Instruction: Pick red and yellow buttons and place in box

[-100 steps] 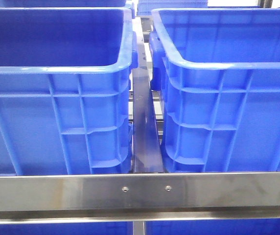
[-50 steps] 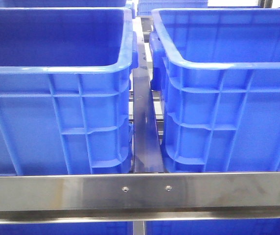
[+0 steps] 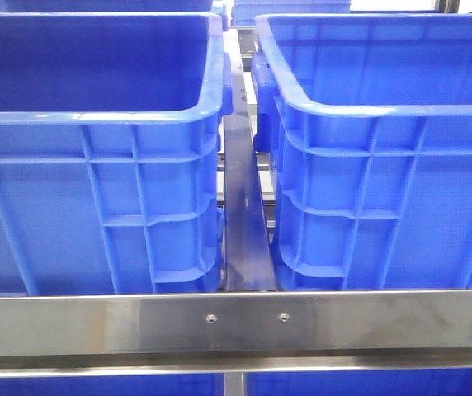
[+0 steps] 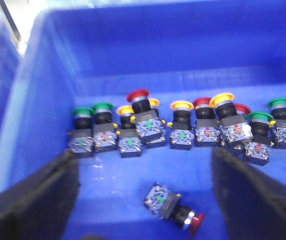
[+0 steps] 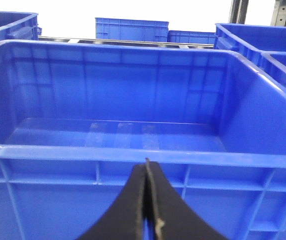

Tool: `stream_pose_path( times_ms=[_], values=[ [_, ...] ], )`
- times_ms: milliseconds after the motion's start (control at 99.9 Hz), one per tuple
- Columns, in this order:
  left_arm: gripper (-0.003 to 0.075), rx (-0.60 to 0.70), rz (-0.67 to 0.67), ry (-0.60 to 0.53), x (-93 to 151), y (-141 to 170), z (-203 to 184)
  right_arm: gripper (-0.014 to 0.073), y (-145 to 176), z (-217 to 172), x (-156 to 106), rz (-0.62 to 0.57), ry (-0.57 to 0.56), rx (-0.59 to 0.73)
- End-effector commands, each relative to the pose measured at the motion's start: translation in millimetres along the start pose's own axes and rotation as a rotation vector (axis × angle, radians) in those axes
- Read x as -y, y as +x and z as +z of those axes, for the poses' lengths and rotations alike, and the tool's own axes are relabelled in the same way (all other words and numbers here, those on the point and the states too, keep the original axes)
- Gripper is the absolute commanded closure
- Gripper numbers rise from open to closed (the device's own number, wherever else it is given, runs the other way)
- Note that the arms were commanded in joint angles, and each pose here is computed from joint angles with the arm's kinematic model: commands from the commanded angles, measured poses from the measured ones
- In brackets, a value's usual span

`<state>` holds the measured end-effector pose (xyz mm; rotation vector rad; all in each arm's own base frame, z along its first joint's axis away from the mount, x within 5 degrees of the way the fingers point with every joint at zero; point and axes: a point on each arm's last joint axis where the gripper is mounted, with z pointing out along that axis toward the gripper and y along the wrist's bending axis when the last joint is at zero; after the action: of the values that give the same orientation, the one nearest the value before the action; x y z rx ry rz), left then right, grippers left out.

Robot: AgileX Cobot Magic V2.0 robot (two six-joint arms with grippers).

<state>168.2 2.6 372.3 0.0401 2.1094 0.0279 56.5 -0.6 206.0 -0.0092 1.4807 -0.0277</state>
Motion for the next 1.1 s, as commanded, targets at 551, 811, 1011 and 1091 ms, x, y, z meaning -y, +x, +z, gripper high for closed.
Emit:
stream_pose_path(
  times_ms=[551, 811, 1011, 1091],
  values=[
    [0.0146, -0.394, -0.13, 0.108, 4.9, -45.8, 148.2, 0.0654, -13.8, -2.8, 0.0, -0.004, 0.002, 0.114],
    [0.0146, -0.468, -0.157, 0.04, -1.2, -42.3, 196.3, 0.0654, -13.8, -2.8, 0.0, -0.004, 0.002, 0.114],
    [0.0147, -0.498, -0.167, 0.037, -1.5, -37.5, 222.9, 0.0654, -13.8, -2.8, 0.0, -0.004, 0.002, 0.114],
    [0.015, -0.494, -0.169, 0.036, -1.5, -35.7, 229.0, 0.0654, -13.8, -2.8, 0.0, -0.004, 0.002, 0.114]
  ],
)
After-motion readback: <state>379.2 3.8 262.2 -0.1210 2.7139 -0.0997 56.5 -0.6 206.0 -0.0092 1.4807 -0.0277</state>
